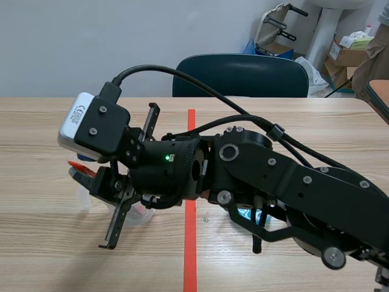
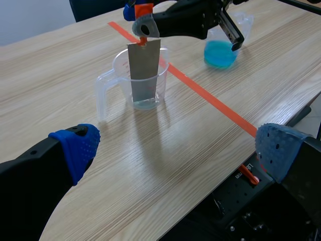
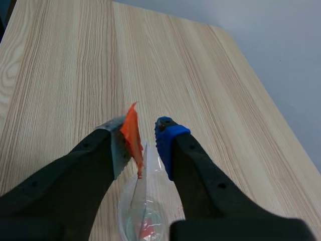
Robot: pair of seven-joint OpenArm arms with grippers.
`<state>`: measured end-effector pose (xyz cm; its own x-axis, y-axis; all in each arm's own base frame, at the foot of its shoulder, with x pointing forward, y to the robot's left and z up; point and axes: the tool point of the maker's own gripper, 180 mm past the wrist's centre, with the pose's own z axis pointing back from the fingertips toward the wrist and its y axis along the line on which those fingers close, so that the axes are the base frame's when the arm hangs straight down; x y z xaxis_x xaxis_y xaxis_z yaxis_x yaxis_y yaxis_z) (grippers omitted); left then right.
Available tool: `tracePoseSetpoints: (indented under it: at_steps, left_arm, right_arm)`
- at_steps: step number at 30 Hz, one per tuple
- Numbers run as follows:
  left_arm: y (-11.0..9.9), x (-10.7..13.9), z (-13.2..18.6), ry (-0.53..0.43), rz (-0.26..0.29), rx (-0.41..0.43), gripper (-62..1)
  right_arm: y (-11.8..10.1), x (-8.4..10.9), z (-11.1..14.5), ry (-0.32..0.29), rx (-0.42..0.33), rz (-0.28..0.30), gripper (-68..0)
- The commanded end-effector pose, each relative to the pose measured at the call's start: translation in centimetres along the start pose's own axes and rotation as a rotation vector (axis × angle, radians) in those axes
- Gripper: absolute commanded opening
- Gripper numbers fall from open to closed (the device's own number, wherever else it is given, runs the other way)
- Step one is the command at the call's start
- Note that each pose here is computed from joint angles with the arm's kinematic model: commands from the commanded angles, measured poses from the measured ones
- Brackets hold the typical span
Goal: Do the redox reaction experiment
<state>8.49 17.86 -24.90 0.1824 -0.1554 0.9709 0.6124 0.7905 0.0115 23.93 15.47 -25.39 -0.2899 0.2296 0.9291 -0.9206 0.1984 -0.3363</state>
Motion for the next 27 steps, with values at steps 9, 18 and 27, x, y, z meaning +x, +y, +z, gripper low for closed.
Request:
tracePoseSetpoints:
  at_steps: [9, 18, 27]
  left_arm:
    - [-0.1, 0.5, 0.0, -0.022, 0.011, 0.007, 1.4]
    - [-0.1, 0.5, 0.0, -0.022, 0.011, 0.007, 1.4]
    - [-0.1, 0.5, 0.0, -0.022, 0.011, 0.007, 1.4]
  right_arm:
    - [-0.8, 1.3, 0.0, -0.038, -0.013, 0.007, -66.9]
    - [-2.6, 1.6, 0.4, 0.001, -0.053, -0.033, -66.9]
    - [-4.2, 3.4, 1.2, 0.024, -0.075, -0.051, -66.9]
